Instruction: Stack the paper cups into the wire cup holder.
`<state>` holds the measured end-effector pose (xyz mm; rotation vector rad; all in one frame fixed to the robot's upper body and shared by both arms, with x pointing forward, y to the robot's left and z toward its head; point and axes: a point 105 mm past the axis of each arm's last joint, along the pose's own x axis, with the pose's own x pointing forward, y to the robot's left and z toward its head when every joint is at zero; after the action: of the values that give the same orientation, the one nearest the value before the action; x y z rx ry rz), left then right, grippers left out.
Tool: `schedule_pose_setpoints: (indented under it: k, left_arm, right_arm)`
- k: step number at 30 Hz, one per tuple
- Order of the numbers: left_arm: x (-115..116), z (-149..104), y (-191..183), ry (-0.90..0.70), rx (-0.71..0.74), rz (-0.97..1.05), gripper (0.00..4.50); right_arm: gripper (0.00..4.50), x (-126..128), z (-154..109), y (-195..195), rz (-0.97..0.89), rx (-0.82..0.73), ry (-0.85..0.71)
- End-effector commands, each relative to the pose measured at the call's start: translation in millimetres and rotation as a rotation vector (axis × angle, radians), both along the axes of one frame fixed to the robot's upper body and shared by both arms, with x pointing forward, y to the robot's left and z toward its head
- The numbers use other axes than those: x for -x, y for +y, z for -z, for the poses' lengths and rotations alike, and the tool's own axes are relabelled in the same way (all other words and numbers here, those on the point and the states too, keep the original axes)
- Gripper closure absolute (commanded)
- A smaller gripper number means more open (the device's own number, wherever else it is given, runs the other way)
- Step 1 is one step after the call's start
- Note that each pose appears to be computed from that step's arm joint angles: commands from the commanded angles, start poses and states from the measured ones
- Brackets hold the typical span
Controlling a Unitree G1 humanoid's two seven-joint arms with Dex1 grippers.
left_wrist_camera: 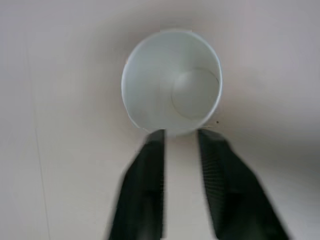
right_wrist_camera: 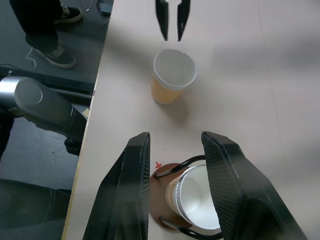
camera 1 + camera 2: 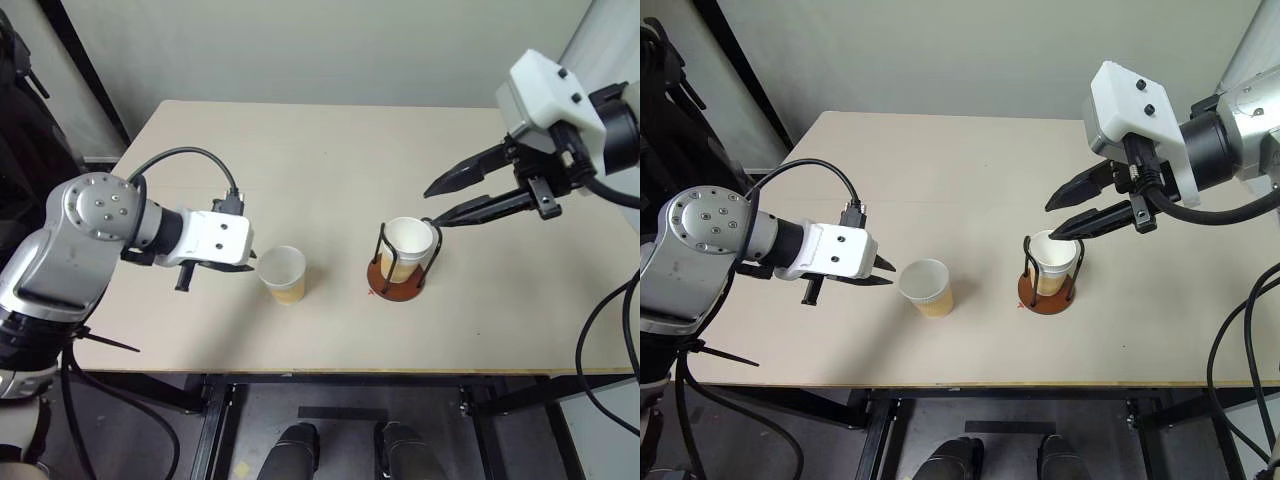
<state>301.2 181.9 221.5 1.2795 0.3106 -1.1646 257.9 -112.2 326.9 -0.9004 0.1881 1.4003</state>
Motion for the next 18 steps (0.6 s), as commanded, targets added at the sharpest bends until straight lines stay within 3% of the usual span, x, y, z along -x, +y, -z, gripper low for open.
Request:
schedule_pose_setpoints:
  k: [1, 8, 11, 18]
  left_arm:
    - [2.7, -0.3, -2.3, 0.001, -0.011, 0.030, 4.10]
    - [2.3, -5.3, -4.3, 0.022, -0.009, 0.051, 4.10]
    - [1.6, -8.8, -5.9, 0.030, 0.011, 0.048, 3.22]
    - [4.8, -2.2, -6.6, 0.052, -0.020, 0.078, 0.67]
  right_arm:
    - [2.85, 3.6, -10.0, -2.6, 0.001, -0.005, -0.045]
    - [2.85, 2.7, -10.1, -3.9, 0.012, 0.000, -0.048]
    - [2.85, 2.4, -10.0, -4.5, 0.016, 0.002, -0.049]
    - [2.85, 0.8, -10.9, -5.6, 0.025, 0.007, -0.058]
